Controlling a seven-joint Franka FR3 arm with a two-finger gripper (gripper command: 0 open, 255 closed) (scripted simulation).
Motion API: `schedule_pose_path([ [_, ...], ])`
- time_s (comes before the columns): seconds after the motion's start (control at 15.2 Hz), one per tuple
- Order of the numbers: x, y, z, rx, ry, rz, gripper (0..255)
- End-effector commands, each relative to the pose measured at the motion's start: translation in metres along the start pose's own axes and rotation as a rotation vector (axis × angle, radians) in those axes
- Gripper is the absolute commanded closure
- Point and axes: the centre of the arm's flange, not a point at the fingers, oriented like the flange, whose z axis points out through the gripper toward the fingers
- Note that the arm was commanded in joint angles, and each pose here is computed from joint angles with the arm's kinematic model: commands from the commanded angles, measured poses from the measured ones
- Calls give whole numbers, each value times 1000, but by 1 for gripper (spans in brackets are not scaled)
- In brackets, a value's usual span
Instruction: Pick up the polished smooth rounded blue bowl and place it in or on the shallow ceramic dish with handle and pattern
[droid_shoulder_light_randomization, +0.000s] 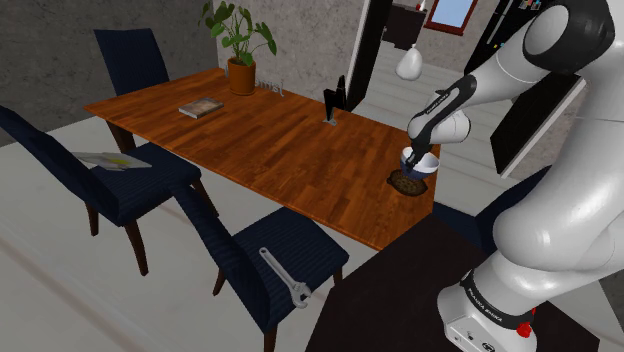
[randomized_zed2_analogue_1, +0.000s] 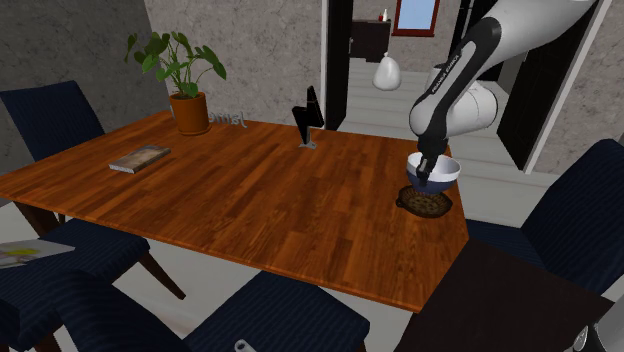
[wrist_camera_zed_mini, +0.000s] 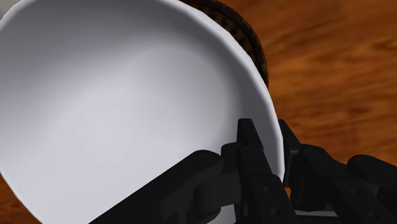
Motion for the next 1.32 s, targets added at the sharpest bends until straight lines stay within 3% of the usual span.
schedule_pose_path([
  [0.0,0,-1,10,-1,1,0,255],
  [0.4,0,-6,42,-1,1,0,255],
  [0.86,0,-6,42,-1,1,0,255],
  [0.92,0,-6,42,-1,1,0,0],
  [1.25,0,-6,42,-1,1,0,0],
])
